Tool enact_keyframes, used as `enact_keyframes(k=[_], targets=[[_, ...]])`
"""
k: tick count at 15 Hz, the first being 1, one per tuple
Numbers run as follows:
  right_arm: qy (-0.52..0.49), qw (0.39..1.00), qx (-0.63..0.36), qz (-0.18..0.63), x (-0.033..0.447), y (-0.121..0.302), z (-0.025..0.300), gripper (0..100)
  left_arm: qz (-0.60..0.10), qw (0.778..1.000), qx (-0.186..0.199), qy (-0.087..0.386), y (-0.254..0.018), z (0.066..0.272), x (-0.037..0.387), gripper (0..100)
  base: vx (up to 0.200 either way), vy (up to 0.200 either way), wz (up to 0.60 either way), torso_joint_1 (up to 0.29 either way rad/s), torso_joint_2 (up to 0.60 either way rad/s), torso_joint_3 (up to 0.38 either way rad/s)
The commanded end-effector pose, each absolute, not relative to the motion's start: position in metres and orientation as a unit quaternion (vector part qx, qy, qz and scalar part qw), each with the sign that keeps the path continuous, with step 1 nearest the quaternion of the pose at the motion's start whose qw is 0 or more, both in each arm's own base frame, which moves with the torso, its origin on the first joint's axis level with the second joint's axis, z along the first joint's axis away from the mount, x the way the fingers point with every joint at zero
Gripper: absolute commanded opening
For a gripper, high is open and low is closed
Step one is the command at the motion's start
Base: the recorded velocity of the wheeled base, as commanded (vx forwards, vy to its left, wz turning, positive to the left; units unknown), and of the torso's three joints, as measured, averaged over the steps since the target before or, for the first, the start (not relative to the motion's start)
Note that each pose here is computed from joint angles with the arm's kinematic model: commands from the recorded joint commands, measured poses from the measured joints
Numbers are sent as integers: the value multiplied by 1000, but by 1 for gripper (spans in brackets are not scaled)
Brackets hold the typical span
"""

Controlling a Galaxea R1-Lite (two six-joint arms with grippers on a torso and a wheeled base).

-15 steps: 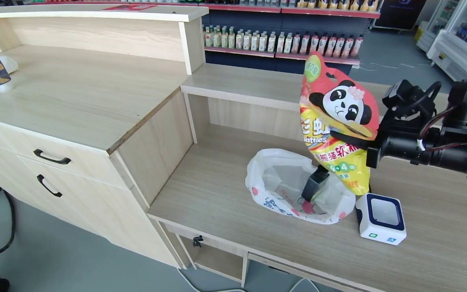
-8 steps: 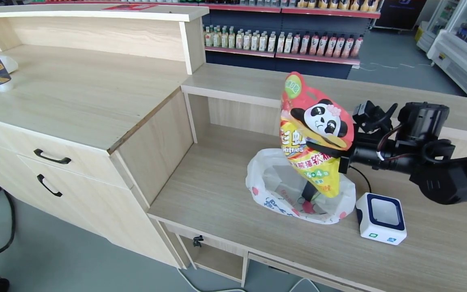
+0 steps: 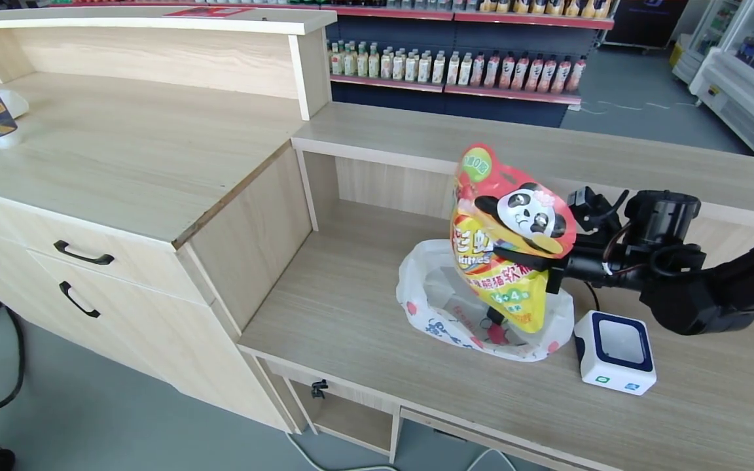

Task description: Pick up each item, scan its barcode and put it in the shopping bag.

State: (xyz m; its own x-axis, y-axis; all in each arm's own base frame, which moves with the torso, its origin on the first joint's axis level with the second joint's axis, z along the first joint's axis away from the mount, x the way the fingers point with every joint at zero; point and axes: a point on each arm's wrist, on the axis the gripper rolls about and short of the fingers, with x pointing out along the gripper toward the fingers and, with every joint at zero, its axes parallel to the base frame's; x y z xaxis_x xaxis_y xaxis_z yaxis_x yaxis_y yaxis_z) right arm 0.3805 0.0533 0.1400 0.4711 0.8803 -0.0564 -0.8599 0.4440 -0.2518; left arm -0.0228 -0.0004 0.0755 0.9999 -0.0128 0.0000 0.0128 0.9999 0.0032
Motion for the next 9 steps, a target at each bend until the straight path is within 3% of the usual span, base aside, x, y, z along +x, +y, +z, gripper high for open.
enact_keyframes(k=[1, 9], targets=[[-32, 850, -118, 513, 395, 52, 119, 0, -6, 1000, 2, 0, 0, 75, -23, 100, 0, 0, 0, 0, 0, 0], [-27, 835, -113, 538, 407, 76, 89, 0, -6, 1000, 2, 0, 0, 75, -23, 100, 0, 0, 0, 0, 0, 0]])
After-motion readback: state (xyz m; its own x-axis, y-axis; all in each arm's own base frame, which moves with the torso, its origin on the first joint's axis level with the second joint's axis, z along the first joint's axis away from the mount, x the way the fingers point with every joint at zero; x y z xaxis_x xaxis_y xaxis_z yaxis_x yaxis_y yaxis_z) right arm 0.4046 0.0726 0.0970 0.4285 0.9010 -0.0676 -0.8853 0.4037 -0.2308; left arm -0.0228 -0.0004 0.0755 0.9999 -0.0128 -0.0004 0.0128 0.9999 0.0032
